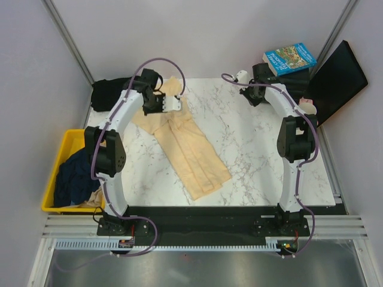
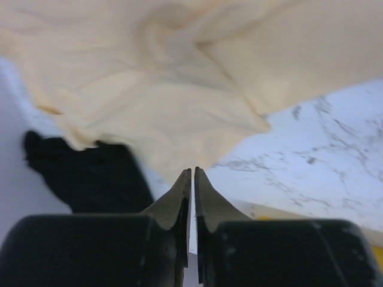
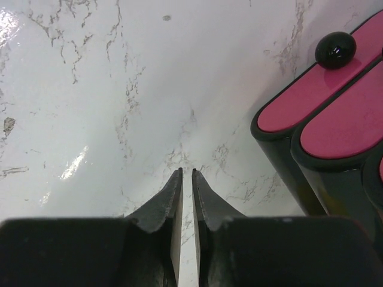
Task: Fold and stack the t-shirts
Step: Rotate the tshirt 100 degrees
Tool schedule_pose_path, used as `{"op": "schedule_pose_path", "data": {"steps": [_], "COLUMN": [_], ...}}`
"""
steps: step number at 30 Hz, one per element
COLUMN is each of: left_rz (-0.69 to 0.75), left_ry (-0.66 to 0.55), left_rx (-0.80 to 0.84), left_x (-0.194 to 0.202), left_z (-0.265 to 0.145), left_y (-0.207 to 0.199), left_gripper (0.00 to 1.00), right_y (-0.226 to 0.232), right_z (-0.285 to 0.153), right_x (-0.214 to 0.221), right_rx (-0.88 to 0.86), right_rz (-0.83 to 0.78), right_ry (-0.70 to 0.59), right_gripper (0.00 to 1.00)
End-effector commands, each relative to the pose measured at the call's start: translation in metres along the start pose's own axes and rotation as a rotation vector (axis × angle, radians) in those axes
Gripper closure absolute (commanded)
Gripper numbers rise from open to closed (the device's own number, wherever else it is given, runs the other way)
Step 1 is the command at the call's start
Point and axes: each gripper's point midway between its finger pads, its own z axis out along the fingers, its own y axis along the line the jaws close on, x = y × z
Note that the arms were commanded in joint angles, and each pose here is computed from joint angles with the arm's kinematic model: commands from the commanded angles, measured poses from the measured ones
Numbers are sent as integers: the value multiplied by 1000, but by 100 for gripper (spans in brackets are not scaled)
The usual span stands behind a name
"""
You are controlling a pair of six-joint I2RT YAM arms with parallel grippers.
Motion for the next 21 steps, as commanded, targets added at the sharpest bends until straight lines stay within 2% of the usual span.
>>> {"op": "schedule_pose_path", "data": {"steps": [1, 2, 3, 4, 5, 8, 9, 10, 12, 15, 21], "left_rz": [-98, -104, -96, -95, -96, -85, -79, -71, -49, -19, 18], "left_ry": [-159, -159, -146, -108, -79, -27, -11, -16, -7, -13, -3], "left_rx": [-303, -349, -354, -379, -351, -372, -338, -374, -360, -392, -363], "left_x": [-37, -38, -36, -30, -25, -17, -13, -16, -16, -21, -23], "left_z": [-61, -48, -39, -32, 0, 25, 54, 51, 76, 77, 95], "left_y": [75, 92, 98, 110, 114, 138, 137, 151, 155, 167, 158], "left_gripper": [80, 67, 70, 81, 98, 98, 98, 98, 98, 98, 98], "right_y": [-2, -2, -3, -2, -3, -4, -4, -4, -5, -7, -9], "right_z": [-17, -16, -16, -12, -12, -8, -6, -6, -5, -5, -3], "right_x": [-18, -20, -22, -22, -24, -25, -25, -25, -24, -22, -27], "right_rx": [16, 14, 19, 15, 18, 22, 24, 25, 29, 44, 47], "right_rz": [-27, -29, -28, -25, -24, -16, -13, -15, -15, -19, -11], "right_ry": [-46, -47, -53, -50, -55, -60, -60, -59, -57, -51, -68], "right_gripper": [81, 79, 78, 78, 77, 77, 78, 78, 78, 78, 78]}}
